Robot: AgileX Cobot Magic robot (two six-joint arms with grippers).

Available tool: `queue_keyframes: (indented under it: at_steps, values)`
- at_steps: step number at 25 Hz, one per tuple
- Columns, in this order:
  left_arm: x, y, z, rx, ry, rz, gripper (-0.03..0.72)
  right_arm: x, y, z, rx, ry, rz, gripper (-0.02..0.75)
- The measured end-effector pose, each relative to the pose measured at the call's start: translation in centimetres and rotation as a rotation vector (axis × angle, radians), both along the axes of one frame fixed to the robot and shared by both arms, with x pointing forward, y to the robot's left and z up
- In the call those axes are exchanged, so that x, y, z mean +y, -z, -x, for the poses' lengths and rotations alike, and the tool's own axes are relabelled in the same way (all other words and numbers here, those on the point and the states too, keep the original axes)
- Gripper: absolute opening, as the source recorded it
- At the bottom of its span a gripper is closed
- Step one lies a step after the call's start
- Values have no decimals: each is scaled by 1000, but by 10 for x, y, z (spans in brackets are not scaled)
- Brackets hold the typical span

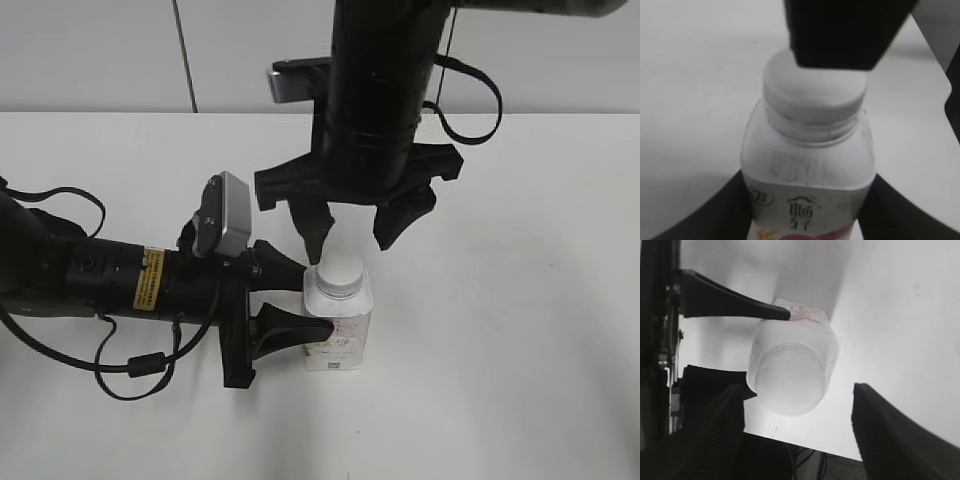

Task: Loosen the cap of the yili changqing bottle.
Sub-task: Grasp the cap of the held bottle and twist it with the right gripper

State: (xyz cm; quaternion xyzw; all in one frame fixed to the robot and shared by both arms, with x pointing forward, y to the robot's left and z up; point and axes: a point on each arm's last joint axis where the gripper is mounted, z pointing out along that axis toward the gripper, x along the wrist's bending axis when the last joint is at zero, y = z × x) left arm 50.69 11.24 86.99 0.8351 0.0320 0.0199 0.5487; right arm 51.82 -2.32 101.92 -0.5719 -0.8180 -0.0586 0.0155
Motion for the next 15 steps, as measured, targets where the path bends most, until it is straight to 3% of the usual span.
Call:
queue_keyframes:
  at_steps: [9,15]
  values:
    - [0,0,0,0,0,0,386,1,4,2,17,10,-8,514]
    - [0,0,0,0,0,0,386,5,23,-1,62,17,14,514]
